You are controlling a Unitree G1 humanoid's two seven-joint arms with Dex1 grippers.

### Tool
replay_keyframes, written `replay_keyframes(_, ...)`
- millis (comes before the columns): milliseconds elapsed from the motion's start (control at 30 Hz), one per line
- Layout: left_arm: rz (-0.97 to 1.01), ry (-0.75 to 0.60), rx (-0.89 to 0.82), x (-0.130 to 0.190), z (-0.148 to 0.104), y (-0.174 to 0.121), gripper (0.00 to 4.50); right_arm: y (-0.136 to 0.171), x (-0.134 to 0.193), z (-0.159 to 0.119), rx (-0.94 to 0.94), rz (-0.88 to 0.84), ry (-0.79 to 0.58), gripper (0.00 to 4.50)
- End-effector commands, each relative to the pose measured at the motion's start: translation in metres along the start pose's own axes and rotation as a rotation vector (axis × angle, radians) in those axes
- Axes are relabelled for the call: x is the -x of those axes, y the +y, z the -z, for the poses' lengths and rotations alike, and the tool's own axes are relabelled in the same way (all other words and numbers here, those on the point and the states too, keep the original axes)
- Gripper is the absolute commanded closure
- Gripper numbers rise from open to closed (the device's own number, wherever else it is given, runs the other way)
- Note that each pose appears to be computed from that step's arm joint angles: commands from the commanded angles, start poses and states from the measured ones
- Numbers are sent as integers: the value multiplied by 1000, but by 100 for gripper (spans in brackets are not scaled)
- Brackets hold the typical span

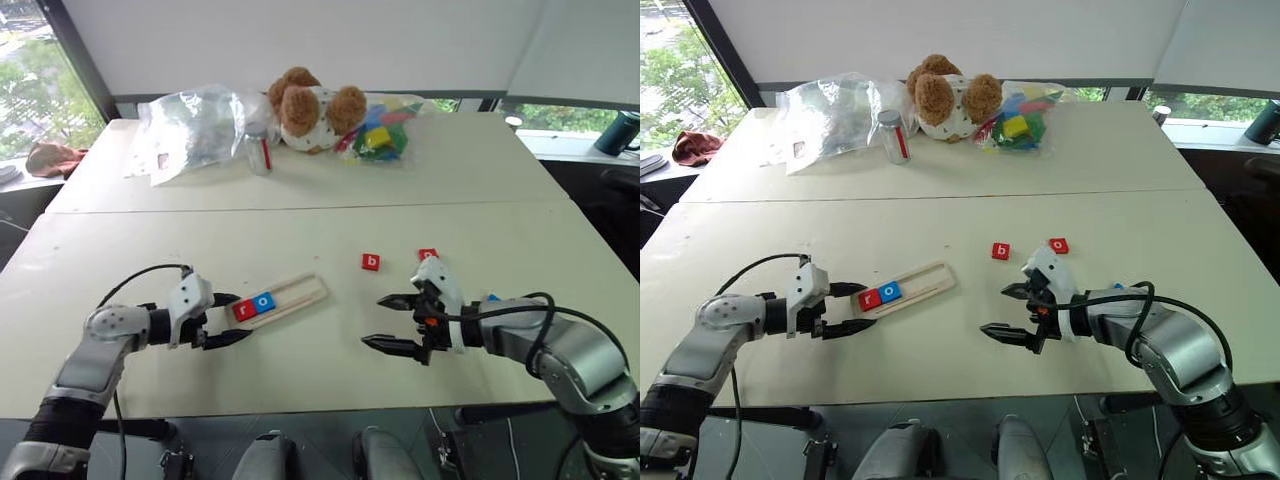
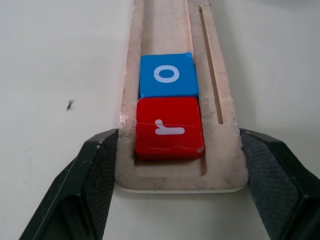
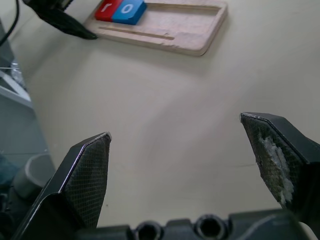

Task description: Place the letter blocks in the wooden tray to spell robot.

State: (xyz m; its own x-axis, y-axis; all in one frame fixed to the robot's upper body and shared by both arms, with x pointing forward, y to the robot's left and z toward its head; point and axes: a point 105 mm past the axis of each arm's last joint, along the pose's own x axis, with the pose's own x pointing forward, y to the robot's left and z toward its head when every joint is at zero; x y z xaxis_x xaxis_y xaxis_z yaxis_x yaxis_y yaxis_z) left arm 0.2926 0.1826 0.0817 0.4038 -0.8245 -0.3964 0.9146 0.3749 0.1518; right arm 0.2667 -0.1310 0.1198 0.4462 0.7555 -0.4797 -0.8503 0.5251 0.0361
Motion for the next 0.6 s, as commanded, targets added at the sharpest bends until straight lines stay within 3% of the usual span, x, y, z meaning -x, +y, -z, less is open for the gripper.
replay_keyframes(33,147,-36,-142,-24,-35,-5,142,-36,22,-8,6,216,-61,0)
replay_keyframes(233,310,-33,-226,-65,-47,-2,142,-63,50,-3,-16,426,-89,0)
replay_keyframes(533,384,-2,-240,-91,-37,3,142,-74,67,-4,-24,603,-114,0)
replay_keyframes(600,390,-7,-230,-92,-36,3,38,-72,64,-5,-24,600,-115,0)
